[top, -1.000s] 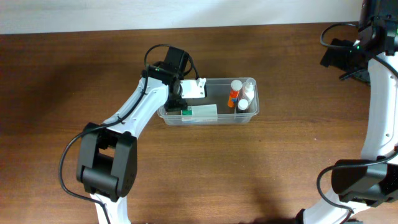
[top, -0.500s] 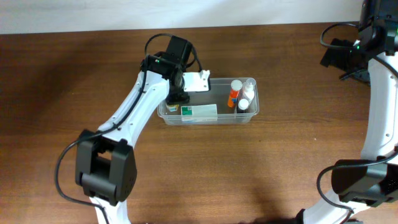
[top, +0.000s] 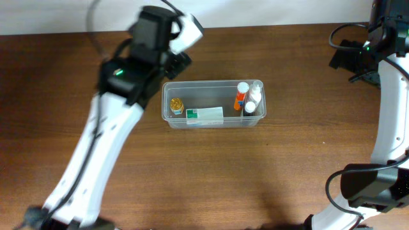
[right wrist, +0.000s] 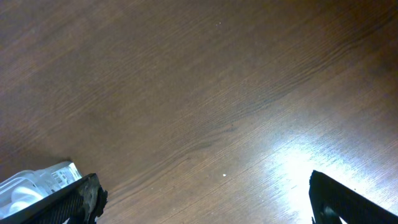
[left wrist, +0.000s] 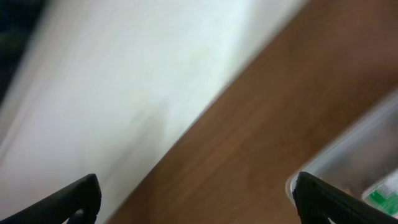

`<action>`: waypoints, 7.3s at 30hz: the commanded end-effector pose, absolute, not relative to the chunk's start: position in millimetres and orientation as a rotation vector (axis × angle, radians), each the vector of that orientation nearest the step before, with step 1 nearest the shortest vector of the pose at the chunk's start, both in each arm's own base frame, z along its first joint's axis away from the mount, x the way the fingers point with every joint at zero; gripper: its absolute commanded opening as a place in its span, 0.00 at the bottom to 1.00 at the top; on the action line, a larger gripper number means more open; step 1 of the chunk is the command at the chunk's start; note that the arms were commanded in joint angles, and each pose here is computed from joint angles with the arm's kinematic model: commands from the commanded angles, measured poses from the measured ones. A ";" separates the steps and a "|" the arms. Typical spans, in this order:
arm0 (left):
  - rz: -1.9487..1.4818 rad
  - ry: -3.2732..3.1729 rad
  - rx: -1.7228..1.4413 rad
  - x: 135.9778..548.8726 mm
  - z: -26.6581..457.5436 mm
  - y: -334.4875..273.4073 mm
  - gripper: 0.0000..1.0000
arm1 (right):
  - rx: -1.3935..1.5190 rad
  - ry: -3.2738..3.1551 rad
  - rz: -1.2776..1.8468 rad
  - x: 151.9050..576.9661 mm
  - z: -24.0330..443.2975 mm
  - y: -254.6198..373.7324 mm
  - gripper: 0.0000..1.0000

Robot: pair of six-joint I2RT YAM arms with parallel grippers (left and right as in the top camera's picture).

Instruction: Pack container

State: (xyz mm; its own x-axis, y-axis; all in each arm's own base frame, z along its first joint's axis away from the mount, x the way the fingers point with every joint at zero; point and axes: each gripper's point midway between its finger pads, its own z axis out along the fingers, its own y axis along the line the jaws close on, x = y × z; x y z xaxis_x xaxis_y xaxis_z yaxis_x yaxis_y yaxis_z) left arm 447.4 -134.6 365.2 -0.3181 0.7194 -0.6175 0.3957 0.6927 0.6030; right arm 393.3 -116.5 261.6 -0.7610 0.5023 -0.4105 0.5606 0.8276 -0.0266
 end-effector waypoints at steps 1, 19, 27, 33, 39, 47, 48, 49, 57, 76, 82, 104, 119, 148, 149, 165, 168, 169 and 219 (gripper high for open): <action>0.314 1.919 0.534 424.3 418.9 -109.3 0.99 | 0.815 2.590 -0.218 392.5 268.9 -119.6 0.98; 0.005 2.018 -0.112 262.9 453.6 -32.1 0.99 | 0.815 2.590 -0.218 392.5 268.9 -119.6 0.98; 0.101 2.374 -0.078 247.9 366.8 -32.8 0.99 | 0.815 2.590 -0.218 392.5 268.9 -119.6 0.98; -0.044 2.536 0.012 261.0 326.5 -68.0 0.99 | 0.815 2.590 -0.218 392.5 268.9 -119.6 0.98; -0.011 2.626 0.027 276.7 303.0 -75.1 0.99 | 0.815 2.590 -0.218 392.5 268.9 -119.6 0.98; 0.140 2.807 0.054 270.1 267.1 -66.4 0.99 | 0.815 2.590 -0.218 392.5 268.9 -119.6 0.98; 0.146 2.815 0.053 271.8 263.0 -66.4 0.99 | 0.815 2.590 -0.218 392.5 268.9 -119.6 0.98; 0.166 2.811 0.045 275.1 258.5 -64.0 0.99 | 0.815 2.590 -0.218 392.5 268.9 -119.6 0.98; 0.231 2.601 -0.030 317.8 217.4 -56.4 0.99 | 0.815 2.590 -0.218 392.5 268.9 -119.6 0.98; -0.067 1.825 -0.235 312.2 191.4 -41.0 0.99 | 0.815 2.590 -0.218 392.5 268.9 -119.6 0.99; -0.135 1.664 -0.269 282.1 210.3 -26.6 0.99 | 0.815 2.590 -0.218 392.5 268.9 -119.6 0.98; -0.276 1.498 -0.201 250.5 202.9 -17.7 0.99 | 0.815 2.590 -0.218 392.5 268.9 -119.6 0.98; -0.159 1.616 -0.303 244.9 159.8 10.4 0.99 | 0.815 2.590 -0.218 392.5 268.9 -119.6 0.98; -0.145 1.621 -0.309 244.9 157.5 19.2 1.00 | 0.815 2.590 -0.218 392.5 268.9 -119.6 0.98; -0.145 1.621 -0.309 245.0 157.5 19.1 0.99 | 0.815 2.590 -0.218 392.5 268.9 -119.6 0.98; -0.145 1.621 -0.309 245.0 157.5 19.1 1.00 | 0.780 2.619 -0.240 388.7 267.3 -120.2 0.98; -0.145 1.621 -0.309 244.9 157.5 19.2 0.99 | 0.771 2.632 -0.242 384.1 268.4 -118.7 0.98; -0.145 1.621 -0.309 245.0 157.5 19.1 0.99 | 0.764 2.624 -0.240 383.5 271.7 -116.8 0.98; -0.145 1.621 -0.309 245.0 157.5 19.1 0.99 | 0.178 1.467 0.194 249.7 223.1 0.4 0.98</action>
